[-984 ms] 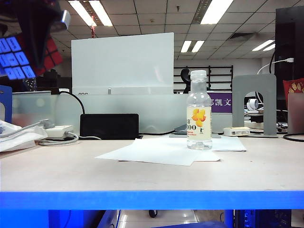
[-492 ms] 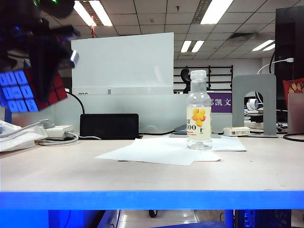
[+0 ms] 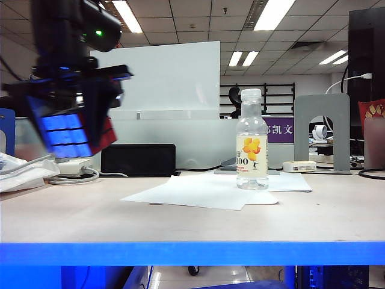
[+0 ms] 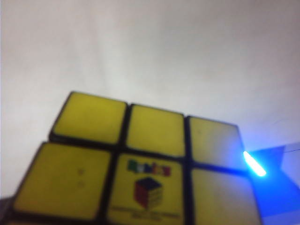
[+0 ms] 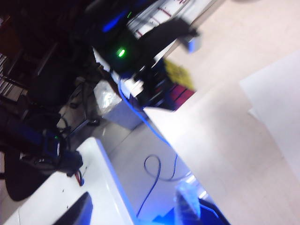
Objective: Rotate the Rubik's Cube so that the bottom side is facing up.
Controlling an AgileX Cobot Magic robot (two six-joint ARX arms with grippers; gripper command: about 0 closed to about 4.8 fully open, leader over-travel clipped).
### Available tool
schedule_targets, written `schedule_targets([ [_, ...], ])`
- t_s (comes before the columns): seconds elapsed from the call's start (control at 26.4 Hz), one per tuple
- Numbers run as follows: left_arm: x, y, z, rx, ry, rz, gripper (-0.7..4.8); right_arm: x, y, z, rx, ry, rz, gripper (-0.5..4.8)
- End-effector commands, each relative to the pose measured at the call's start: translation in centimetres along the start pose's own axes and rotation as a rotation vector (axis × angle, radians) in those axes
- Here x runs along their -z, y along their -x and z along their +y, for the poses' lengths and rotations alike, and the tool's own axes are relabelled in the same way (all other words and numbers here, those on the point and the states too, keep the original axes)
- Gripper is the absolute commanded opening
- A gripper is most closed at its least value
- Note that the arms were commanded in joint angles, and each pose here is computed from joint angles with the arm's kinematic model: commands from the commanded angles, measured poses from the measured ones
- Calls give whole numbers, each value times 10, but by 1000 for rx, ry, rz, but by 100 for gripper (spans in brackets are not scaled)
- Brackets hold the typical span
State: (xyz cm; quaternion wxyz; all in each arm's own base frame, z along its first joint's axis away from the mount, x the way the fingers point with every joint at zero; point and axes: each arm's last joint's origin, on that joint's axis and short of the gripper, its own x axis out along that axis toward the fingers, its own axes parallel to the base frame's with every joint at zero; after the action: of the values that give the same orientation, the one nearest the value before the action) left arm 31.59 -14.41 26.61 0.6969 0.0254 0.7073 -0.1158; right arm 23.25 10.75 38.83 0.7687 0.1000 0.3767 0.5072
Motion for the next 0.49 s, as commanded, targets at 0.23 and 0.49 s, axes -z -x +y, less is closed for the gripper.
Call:
schedule_targets([
  [0.23,-36,19,-15,118,22,-60,188,2,1,1,4,34,-7,228],
  [0.49,-45,10,-29,124,1,-12,189,1,4,4,42,54,-27,228],
])
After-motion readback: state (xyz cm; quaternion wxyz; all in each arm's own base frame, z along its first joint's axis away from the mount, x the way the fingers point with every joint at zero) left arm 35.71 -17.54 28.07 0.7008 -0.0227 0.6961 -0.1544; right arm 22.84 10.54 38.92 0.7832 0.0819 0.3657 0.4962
